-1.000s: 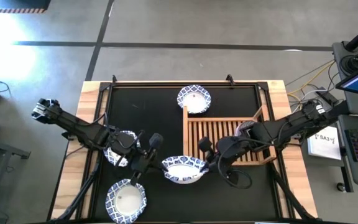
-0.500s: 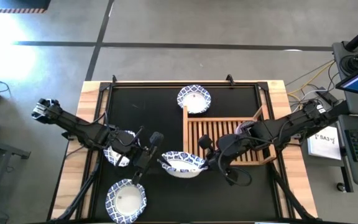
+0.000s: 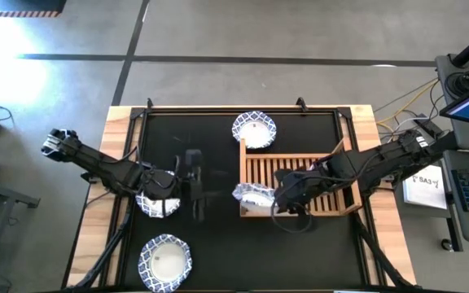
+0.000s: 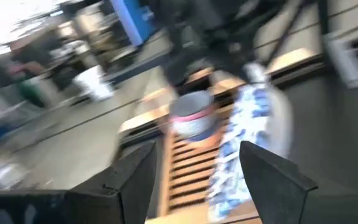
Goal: Place and stack bowls onto a shelf
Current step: Put the top left white bowl on the shelf
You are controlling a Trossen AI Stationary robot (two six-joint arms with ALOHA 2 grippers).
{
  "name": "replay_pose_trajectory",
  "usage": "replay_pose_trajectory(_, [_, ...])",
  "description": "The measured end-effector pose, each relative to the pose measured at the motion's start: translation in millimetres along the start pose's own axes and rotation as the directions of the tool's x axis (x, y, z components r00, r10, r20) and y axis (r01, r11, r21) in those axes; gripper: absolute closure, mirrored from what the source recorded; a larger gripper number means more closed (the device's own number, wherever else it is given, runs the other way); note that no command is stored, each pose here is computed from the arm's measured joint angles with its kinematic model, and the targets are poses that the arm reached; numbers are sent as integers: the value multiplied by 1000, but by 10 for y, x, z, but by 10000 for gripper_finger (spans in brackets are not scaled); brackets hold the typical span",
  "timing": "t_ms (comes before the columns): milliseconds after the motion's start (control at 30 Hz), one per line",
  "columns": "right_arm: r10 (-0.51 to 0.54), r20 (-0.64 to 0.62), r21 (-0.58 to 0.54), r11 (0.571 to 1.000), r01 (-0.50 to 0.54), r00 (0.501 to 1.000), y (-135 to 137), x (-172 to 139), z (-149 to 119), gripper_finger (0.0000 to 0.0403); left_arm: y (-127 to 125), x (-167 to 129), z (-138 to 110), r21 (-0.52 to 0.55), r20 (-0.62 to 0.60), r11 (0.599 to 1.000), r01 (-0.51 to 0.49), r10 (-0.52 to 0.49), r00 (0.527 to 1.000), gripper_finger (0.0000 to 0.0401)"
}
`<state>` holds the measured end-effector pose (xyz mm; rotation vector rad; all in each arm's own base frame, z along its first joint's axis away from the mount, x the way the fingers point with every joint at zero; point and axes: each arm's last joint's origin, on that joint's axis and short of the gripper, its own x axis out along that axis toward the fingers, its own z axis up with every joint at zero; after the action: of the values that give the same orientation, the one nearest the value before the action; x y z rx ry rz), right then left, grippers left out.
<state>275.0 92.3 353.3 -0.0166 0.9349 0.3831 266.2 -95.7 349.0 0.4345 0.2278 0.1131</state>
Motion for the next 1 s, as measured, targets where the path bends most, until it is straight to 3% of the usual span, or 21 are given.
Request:
replay_pose_trajectory(233, [56, -64, 184, 982, -43, 996, 8, -1, -59, 394, 16, 1, -5, 0, -16, 999, -45, 45, 999, 187])
replay_pose_trajectory(400, [-87, -163, 225, 967, 123, 983, -53, 61, -133, 394, 16, 0, -5, -22, -16, 999, -46, 45, 999, 187])
replay_pose_trajectory(600, [-321, -262, 167, 914, 370, 910, -158, 271, -185, 394, 16, 0, -6, -29, -17, 999, -46, 45, 999, 187])
replay_pose_trajectory(800, [-336, -376, 109, 909, 401, 864, -222, 697, -203, 394, 14, 0, -12, -26, -22, 999, -45, 44, 999, 187])
replay_pose_trajectory(1000, [-381, -490, -25, 905, 424, 784, -305, 1104, -284, 394, 9, -2, -32, -13, -41, 999, -39, 39, 998, 188])
